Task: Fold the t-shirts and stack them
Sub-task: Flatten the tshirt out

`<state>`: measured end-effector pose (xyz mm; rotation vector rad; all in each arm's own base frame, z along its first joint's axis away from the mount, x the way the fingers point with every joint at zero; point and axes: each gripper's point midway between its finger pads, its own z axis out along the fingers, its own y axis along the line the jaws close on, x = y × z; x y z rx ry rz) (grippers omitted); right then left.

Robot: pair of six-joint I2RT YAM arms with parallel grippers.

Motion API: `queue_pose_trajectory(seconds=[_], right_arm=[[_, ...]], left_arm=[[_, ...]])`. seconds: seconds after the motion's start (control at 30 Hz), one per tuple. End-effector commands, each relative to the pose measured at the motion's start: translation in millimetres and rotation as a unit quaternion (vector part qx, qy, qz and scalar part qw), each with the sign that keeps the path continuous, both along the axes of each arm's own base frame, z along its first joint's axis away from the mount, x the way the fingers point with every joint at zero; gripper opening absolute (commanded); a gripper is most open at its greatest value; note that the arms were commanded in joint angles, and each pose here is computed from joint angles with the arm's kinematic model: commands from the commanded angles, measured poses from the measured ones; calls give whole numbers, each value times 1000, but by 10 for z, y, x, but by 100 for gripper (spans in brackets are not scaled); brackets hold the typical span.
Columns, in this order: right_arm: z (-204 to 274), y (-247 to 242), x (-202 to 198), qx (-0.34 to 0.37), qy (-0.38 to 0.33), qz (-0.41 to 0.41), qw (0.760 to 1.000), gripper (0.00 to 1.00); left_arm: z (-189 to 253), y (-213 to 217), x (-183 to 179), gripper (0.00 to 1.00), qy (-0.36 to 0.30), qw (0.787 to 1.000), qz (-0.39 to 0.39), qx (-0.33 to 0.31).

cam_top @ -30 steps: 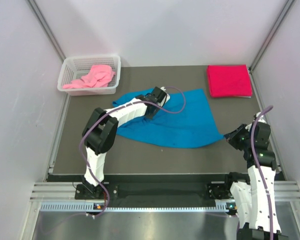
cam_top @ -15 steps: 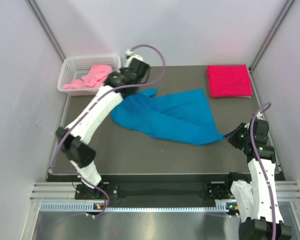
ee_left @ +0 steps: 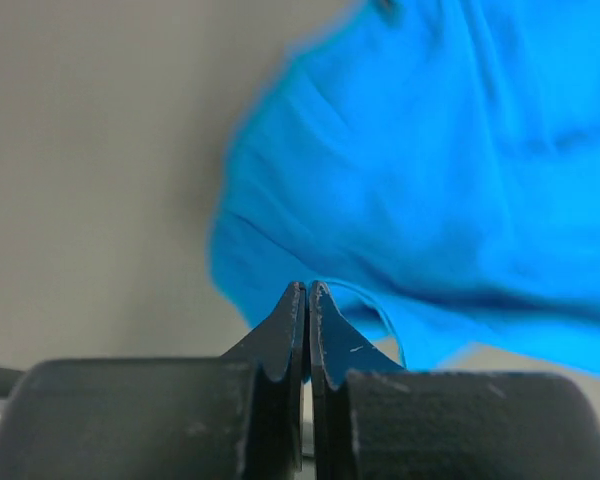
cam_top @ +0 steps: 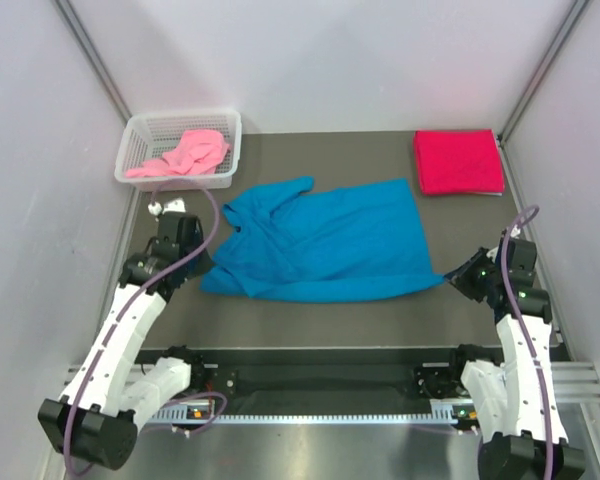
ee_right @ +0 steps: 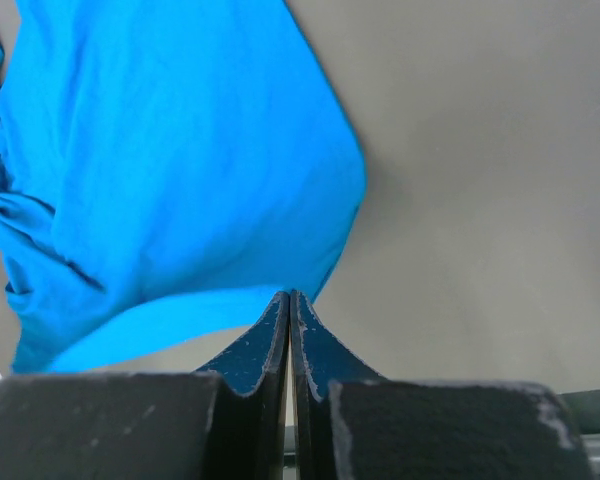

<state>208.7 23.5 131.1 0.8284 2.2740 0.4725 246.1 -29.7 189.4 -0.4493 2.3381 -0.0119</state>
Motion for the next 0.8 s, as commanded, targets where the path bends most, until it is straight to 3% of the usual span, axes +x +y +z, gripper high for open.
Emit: queue_pose_trajectory(seconds=[0.0, 0.13, 0.37, 0.53, 0.67, 0.73, 0.77], right_arm=[[119, -8, -3, 3, -18, -7, 1000, 0], [168, -76, -81, -23, -27, -16, 999, 0], [133, -95, -114, -27, -19, -22, 999, 0], [147, -59, -120, -17, -33, -22, 999, 0], [156, -8, -114, -6, -46, -15, 999, 0], [148, 14, -101, -2, -53, -11, 999, 0], [125, 32, -106, 2, -52, -7, 999, 0]], left_arm=[[-165, -625, -29, 0, -14, 983, -56, -175], [-618, -604, -270, 0, 53, 982, -33, -181], [-709, -665, -360, 0, 76, 971, 16, -227], [-669, -393, -517, 20, 91, 970, 113, -194], [-507, -8, -596, 26, 84, 951, 259, -145], [-413, 50, -522, 29, 70, 948, 279, -137], [-379, 85, -428, 37, 52, 950, 280, -129]])
